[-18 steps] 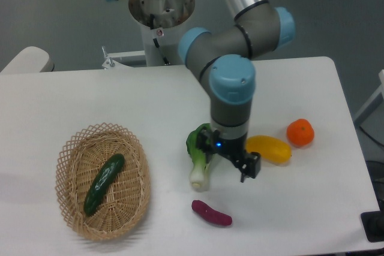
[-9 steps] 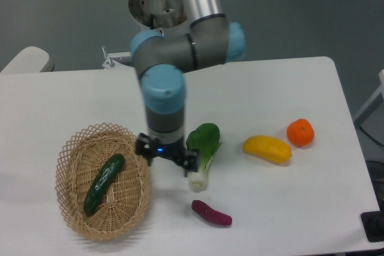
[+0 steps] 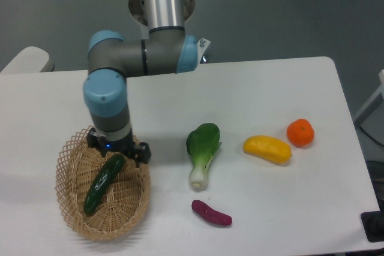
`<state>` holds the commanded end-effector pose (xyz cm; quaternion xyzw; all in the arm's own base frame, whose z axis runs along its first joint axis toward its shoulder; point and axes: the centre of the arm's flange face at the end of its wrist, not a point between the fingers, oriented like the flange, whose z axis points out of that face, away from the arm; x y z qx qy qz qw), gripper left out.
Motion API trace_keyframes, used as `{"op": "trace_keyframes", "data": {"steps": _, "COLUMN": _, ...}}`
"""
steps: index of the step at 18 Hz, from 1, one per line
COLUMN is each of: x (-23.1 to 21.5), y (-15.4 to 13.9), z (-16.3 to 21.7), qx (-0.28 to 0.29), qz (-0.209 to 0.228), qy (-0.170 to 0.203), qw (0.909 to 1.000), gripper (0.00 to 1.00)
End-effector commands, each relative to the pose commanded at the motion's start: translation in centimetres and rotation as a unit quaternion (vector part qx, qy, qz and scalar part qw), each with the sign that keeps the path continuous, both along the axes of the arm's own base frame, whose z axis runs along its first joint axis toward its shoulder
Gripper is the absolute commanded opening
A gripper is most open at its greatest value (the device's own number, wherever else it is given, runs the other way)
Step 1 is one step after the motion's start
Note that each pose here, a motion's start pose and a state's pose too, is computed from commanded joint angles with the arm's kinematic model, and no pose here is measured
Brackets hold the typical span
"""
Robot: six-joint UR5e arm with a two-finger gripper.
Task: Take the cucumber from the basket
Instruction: 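Lower the gripper into the basket over the green cucumber, then close the gripper on the cucumber's end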
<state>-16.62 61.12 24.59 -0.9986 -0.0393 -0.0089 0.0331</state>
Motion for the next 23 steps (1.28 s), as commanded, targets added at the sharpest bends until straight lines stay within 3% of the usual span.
{"op": "trace_keyframes", "data": {"steps": 5, "x": 0.7, "y": 1.1, "z": -1.3, "qx": 0.007, "qz": -0.031, "qy": 0.015, "qw": 0.9994, "gripper": 1.0}}
{"op": "trace_keyframes", "data": {"steps": 17, "x": 1.5, "y": 2.2, "z": -3.2, "qx": -0.006, "qz": -0.043, "qy": 0.024, "qw": 0.9988, "gripper": 1.0}}
{"op": "trace_keyframes", "data": {"steps": 18, "x": 1.5, "y": 2.3, "z": -3.3, "qx": -0.006, "qz": -0.043, "qy": 0.024, "qw": 0.9988, "gripper": 0.95}}
{"op": "trace_keyframes", "data": {"steps": 19, "x": 1.4, "y": 2.5, "z": -3.2, "qx": -0.004, "qz": -0.045, "qy": 0.025, "qw": 0.9987, "gripper": 0.75}}
{"op": "trace_keyframes", "data": {"steps": 21, "x": 1.4, "y": 2.5, "z": -3.2, "qx": -0.003, "qz": -0.047, "qy": 0.026, "qw": 0.9986, "gripper": 0.52}}
{"op": "trace_keyframes", "data": {"steps": 23, "x": 1.4, "y": 2.5, "z": -3.2, "qx": -0.003, "qz": -0.048, "qy": 0.026, "qw": 0.9985, "gripper": 0.35}}
